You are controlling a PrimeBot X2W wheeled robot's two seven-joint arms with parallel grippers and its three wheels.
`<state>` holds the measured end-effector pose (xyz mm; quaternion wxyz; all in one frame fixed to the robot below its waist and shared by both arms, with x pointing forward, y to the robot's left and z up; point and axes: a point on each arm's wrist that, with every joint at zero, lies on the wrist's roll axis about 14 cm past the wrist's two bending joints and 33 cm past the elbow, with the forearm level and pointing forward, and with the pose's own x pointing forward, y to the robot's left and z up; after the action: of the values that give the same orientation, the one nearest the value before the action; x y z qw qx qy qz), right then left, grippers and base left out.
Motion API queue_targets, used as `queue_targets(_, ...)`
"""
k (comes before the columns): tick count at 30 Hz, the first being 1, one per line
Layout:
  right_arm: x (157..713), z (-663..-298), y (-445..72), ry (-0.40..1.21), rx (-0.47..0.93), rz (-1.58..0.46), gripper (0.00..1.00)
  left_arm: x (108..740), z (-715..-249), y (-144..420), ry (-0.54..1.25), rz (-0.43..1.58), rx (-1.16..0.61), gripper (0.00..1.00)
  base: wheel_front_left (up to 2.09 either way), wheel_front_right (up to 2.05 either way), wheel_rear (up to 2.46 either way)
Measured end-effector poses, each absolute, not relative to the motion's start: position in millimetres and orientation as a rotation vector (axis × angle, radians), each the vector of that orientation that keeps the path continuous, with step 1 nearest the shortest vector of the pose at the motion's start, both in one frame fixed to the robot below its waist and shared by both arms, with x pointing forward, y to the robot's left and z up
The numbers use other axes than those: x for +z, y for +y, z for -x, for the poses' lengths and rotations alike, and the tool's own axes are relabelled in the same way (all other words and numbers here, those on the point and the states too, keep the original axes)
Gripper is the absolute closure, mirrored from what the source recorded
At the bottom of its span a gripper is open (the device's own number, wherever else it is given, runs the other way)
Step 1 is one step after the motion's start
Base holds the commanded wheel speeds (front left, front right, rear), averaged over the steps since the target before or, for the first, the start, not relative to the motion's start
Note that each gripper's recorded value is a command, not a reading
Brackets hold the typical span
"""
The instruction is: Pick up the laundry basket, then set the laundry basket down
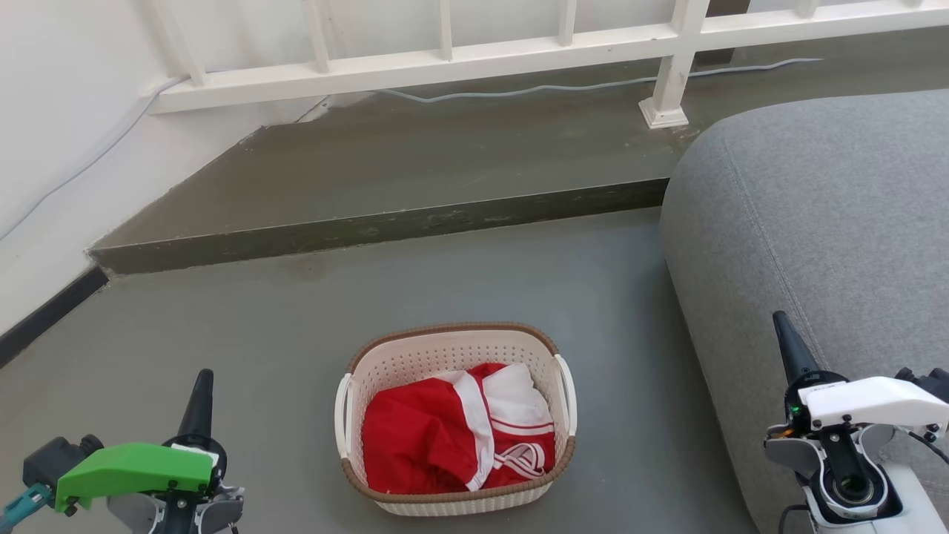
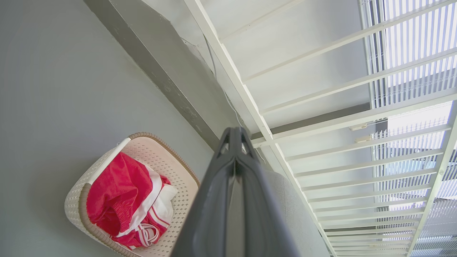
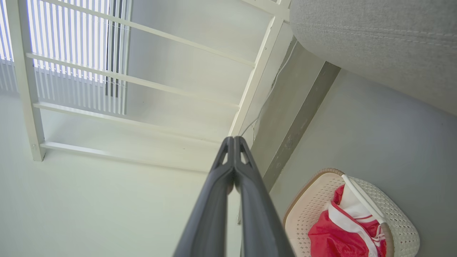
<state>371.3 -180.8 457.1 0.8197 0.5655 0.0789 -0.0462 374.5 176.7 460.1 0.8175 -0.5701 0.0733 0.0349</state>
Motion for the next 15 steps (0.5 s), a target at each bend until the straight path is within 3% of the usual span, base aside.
queue_targets(15,462.6,-371.9,-191.4,0.133,-0.111,-1.376,1.00,465.6,-374.6,182.3,0.138,1.382,0.077,1.00,0.00,0.00,0.00)
